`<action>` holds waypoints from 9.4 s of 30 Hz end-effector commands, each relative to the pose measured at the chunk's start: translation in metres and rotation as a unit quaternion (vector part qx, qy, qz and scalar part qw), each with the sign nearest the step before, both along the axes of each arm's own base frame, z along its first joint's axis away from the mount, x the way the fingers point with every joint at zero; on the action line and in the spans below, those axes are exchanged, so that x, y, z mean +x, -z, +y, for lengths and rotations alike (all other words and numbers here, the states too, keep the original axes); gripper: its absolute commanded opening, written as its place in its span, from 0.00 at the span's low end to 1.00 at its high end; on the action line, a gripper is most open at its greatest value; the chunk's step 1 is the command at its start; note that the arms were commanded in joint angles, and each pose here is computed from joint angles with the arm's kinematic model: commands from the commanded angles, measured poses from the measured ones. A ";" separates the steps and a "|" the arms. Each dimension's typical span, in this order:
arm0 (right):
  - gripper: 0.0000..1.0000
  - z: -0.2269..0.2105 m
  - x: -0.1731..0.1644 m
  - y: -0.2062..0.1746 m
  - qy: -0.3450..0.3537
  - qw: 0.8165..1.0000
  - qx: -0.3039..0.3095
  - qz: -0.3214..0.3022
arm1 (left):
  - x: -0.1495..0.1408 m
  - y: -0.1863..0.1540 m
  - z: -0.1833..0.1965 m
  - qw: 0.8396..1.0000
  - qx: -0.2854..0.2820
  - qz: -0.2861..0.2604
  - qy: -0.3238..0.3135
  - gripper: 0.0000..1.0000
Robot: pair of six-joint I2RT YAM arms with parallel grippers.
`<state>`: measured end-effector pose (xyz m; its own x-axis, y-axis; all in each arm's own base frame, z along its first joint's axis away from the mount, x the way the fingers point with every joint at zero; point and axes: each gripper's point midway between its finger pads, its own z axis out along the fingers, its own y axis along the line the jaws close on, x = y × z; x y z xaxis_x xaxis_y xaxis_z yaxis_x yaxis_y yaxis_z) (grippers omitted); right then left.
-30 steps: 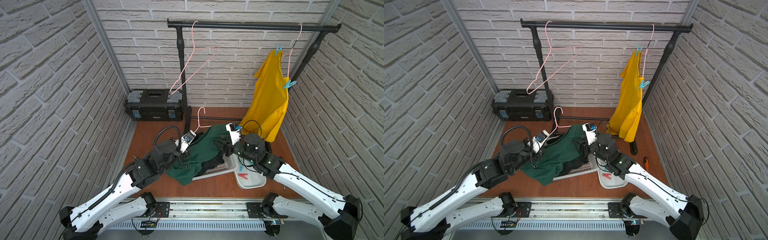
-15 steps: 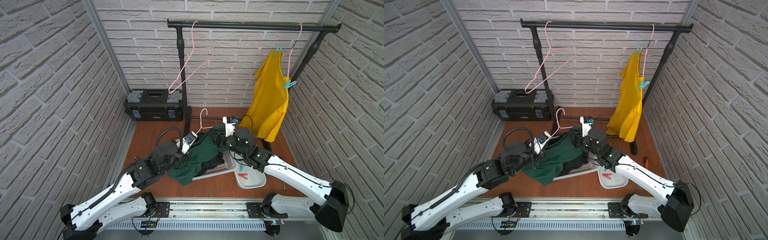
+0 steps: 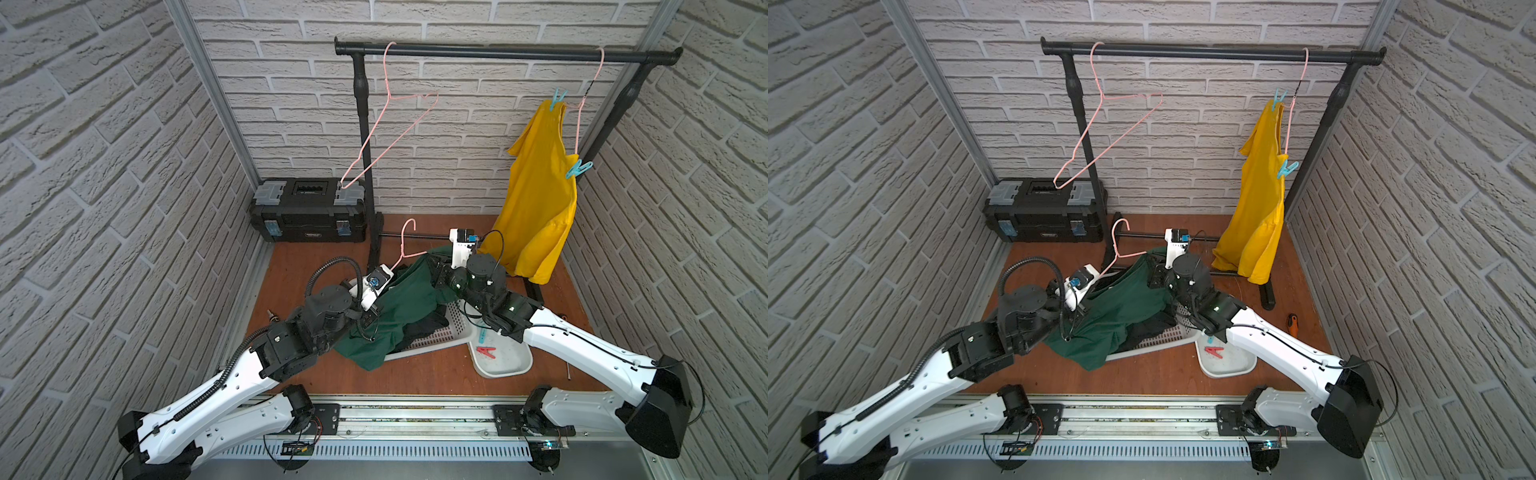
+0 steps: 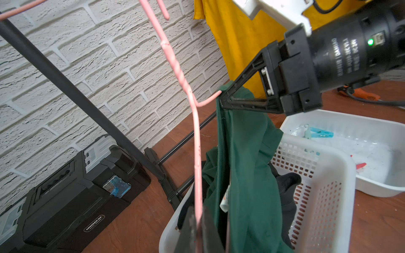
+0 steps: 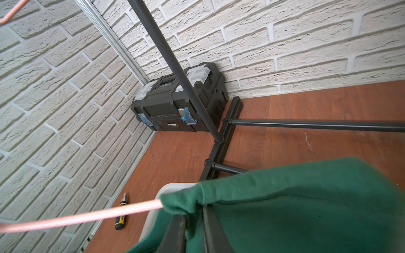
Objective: Remove the clothespins securing t-shirts to the hanger
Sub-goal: Remove the T-shirt from the hanger.
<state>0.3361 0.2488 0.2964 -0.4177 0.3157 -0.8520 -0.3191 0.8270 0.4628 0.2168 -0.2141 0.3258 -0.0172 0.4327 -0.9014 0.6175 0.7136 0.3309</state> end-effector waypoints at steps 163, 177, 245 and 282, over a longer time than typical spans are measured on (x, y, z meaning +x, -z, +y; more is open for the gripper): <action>0.53 0.024 -0.065 0.140 -0.127 0.984 -0.092 0.090 | 0.070 -0.056 -0.041 0.976 -0.176 -0.080 -0.102 0.00; 0.70 0.020 -0.081 0.112 -0.174 0.978 -0.107 0.034 | 0.104 -0.056 -0.074 0.967 -0.203 -0.101 -0.114 0.00; 0.03 0.088 -0.062 0.050 -0.294 0.955 -0.021 -0.016 | 0.125 -0.072 -0.064 0.928 -0.369 0.033 -0.017 0.00; 0.16 0.056 -0.109 0.165 -0.281 0.942 -0.138 0.117 | 0.174 -0.099 -0.054 0.914 -0.396 -0.014 -0.084 0.00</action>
